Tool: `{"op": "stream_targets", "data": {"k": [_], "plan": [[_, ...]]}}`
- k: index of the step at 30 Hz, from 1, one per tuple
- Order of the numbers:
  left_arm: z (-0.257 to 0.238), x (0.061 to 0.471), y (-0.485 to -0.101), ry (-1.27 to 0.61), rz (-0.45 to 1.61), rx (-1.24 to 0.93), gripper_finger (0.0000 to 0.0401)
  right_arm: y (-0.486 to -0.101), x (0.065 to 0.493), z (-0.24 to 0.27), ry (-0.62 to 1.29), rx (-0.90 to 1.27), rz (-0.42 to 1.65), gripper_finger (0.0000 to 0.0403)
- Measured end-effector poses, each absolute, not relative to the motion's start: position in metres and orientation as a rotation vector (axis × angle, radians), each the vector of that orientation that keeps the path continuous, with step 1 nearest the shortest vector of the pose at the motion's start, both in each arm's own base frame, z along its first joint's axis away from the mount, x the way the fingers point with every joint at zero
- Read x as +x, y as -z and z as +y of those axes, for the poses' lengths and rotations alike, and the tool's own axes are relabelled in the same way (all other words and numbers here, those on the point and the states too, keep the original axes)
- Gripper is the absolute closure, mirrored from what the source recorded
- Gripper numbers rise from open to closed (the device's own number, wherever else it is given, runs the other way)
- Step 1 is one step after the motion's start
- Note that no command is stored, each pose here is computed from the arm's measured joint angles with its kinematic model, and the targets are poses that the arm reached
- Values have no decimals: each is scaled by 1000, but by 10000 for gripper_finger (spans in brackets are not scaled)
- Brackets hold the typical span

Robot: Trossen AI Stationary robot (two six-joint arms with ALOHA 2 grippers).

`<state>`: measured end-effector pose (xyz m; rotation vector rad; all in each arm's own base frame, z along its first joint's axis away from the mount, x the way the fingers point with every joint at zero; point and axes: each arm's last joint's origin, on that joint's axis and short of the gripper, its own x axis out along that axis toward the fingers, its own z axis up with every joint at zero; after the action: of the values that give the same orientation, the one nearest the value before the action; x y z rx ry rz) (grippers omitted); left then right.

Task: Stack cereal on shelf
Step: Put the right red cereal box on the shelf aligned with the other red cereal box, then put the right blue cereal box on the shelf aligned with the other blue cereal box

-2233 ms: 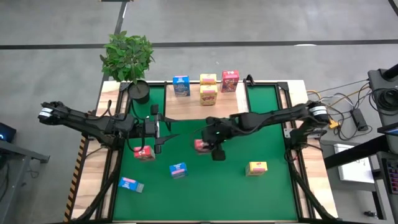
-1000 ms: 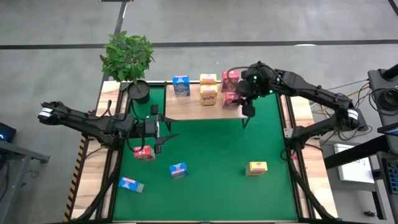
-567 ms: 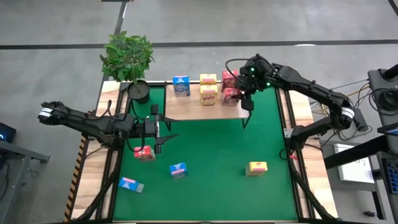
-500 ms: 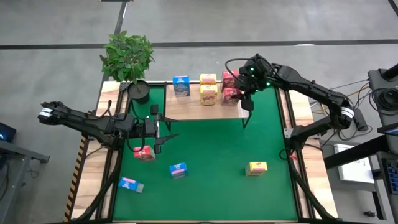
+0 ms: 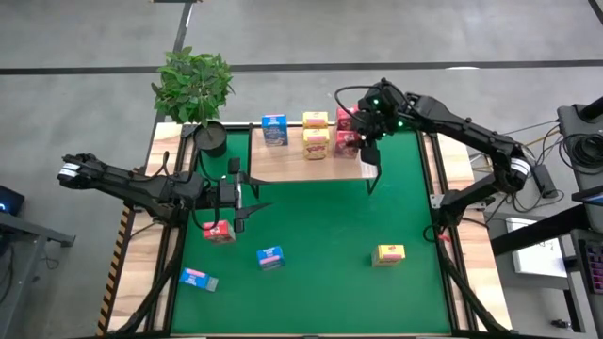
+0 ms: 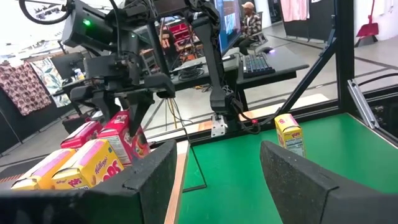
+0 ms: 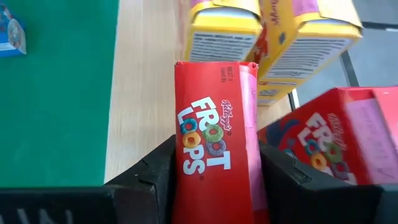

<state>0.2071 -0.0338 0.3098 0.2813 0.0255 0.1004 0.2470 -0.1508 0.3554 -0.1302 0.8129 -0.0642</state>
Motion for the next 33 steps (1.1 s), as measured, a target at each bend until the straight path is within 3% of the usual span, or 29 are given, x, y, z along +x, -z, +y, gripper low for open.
{"op": "stream_targets", "data": {"k": [11, 19, 33], "plan": [[-34, 207, -310, -100, 26, 281, 186, -365, 246, -151, 81, -136, 790, 196], [-34, 207, -310, -100, 26, 281, 186, -369, 244, -149, 90, -128, 774, 195], [-34, 207, -310, -100, 25, 265, 186, -416, 242, -118, 89, -3, 677, 202]]}}
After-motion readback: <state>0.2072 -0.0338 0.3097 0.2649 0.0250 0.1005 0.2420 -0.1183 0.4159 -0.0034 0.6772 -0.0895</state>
